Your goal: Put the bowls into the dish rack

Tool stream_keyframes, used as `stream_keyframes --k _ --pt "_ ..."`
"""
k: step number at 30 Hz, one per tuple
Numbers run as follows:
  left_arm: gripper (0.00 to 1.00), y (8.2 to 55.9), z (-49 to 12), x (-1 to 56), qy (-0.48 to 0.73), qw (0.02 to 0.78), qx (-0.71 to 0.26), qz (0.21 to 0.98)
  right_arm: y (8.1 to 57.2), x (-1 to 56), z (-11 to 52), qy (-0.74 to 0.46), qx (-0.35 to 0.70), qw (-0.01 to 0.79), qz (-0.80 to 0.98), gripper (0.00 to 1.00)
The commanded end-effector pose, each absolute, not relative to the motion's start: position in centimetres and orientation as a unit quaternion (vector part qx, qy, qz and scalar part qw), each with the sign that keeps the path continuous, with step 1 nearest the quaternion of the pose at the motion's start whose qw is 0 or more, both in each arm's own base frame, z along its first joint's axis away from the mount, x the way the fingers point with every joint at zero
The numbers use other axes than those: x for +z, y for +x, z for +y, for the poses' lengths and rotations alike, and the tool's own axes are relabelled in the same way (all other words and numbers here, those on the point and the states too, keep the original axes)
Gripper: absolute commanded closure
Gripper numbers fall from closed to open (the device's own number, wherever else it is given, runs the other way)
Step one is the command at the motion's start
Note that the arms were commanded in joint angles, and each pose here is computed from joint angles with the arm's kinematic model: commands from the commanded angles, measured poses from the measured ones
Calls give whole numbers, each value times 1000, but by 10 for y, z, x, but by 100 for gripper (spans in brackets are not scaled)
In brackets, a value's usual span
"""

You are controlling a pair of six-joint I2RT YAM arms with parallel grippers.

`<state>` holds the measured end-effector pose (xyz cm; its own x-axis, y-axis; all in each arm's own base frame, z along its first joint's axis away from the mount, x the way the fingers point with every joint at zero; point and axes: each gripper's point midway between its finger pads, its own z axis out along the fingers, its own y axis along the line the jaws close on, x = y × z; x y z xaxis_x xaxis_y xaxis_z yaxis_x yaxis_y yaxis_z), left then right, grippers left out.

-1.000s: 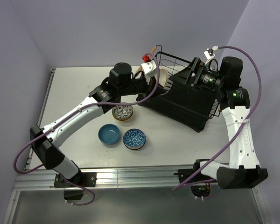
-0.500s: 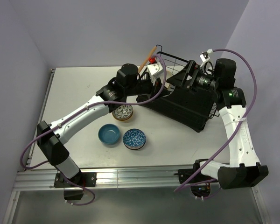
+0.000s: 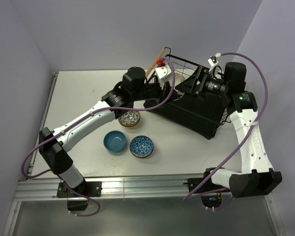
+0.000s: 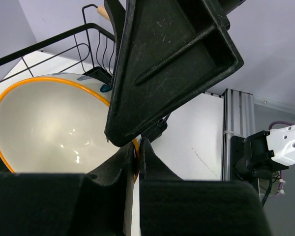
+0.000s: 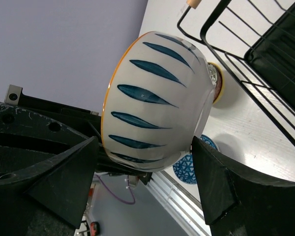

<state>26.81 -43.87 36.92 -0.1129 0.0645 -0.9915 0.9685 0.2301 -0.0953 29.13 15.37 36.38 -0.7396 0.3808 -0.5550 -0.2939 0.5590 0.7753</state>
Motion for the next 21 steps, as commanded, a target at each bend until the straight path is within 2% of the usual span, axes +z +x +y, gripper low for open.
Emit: stream_keyframes --k 1,6,9,10,15,16,18,21 --pt "100 254 -433 431 427 563 -470 528 287 371 163 5 496 353 794 17" --pt "100 252 -436 430 431 559 -474 527 289 368 163 9 499 347 794 17" --pt "100 251 -436 430 432 558 -475 527 290 369 163 9 497 351 793 31" --pt "100 251 -437 428 432 556 -475 528 291 370 162 7 494 355 794 40" --pt "100 249 -438 426 434 550 -479 529 293 370 160 5 487 362 795 67" --pt "100 248 -439 424 435 547 -479 531 293 370 160 1 486 364 794 84" --pt "100 248 -440 422 435 545 -478 534 293 370 160 -3 484 367 794 100" --pt "97 248 -440 422 434 544 -478 535 294 372 158 -7 477 378 794 100"
